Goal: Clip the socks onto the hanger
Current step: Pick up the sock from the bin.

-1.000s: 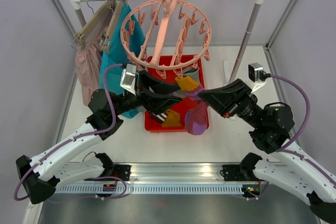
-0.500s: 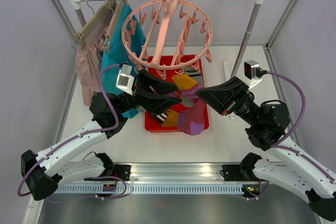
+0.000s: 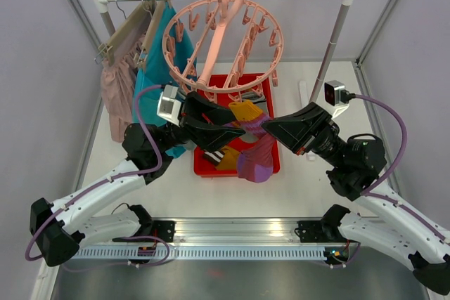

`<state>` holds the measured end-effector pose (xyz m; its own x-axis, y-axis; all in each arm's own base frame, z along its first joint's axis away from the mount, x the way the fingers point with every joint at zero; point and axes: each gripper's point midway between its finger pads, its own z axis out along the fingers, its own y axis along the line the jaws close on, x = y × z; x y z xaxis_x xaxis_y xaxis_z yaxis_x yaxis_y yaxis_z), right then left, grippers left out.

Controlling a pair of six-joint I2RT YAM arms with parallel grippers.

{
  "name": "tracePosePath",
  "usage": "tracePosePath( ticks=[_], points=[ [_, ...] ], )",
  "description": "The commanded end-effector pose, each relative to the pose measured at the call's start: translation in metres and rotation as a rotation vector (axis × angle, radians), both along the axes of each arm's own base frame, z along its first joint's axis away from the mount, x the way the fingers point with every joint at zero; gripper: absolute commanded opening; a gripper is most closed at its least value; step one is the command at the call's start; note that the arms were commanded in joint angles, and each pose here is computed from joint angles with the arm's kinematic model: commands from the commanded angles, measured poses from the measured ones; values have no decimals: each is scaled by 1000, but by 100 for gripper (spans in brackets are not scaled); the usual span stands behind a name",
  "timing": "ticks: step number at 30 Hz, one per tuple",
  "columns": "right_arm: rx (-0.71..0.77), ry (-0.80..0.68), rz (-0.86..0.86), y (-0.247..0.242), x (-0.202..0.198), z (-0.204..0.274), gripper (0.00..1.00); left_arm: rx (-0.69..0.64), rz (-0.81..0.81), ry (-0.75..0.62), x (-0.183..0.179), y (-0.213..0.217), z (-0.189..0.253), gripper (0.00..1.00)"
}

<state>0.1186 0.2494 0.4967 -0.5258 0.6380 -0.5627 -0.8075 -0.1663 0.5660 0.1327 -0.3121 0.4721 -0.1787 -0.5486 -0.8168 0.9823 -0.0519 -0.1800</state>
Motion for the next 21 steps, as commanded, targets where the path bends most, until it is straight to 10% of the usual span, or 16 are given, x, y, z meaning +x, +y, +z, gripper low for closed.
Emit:
tracePosePath(
  ticks=[1, 12, 21],
  points=[
    [42, -41, 31, -4, -11, 10, 0, -73, 3, -36, -5, 8, 16, 57],
    [28, -18, 14, 3, 0, 1, 0, -84, -7, -40, -5, 6, 20, 53],
    [-34, -2, -59, 7, 14, -14, 7, -71, 8, -35, -3, 6, 17, 5]
  ],
)
